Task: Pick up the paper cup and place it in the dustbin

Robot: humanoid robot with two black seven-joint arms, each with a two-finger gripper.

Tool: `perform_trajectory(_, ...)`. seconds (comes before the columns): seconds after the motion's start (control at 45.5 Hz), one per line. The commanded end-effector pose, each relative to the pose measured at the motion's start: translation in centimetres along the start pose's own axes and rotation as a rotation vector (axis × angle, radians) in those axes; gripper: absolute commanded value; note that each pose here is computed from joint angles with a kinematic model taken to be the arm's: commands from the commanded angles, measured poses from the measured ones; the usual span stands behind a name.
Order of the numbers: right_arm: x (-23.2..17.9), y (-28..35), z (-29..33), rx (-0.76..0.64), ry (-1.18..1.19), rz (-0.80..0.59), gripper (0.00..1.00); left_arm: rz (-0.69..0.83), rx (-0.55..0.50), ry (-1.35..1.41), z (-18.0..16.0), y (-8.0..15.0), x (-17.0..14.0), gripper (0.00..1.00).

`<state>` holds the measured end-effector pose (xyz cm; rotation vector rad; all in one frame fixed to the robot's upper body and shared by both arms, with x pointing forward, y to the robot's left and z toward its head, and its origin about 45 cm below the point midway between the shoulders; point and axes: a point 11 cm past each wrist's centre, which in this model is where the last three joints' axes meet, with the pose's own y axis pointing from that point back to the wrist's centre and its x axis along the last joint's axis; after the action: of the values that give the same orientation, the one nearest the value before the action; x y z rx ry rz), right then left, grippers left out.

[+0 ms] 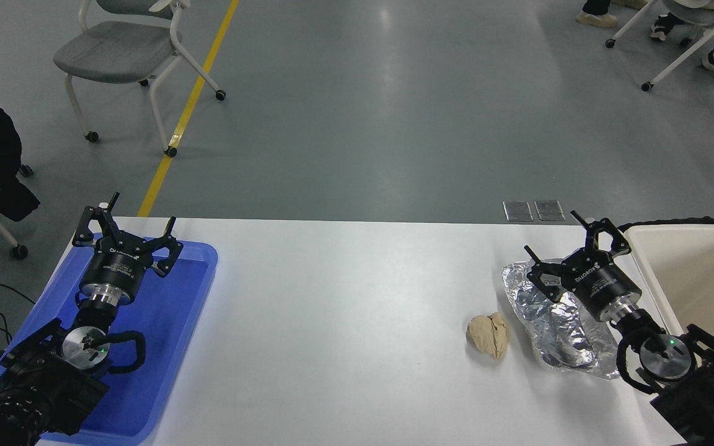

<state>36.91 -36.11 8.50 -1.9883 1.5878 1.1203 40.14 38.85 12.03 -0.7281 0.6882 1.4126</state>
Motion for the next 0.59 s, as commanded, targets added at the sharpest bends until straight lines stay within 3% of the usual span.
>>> perform_trajectory(0.0,-0.1,0.0,0.0,0.000,0.000,-0.004,1.00,0.000,-0.002,0.000,0.0,0.0,0.0,1.00)
perform_trajectory(0.286,-1.4,-1.2,-0.4,-0.040,0.063,-0.041,1.00,0.001,-0.003,0.000,0.1,0.0,0.0,1.00)
perform_trajectory(0.571,-7.7,-5.2,-6.1,-0.231,0.519,-0.167,1.00,-0.002,-0.003,0.001,0.1,0.0,0.0,1.00)
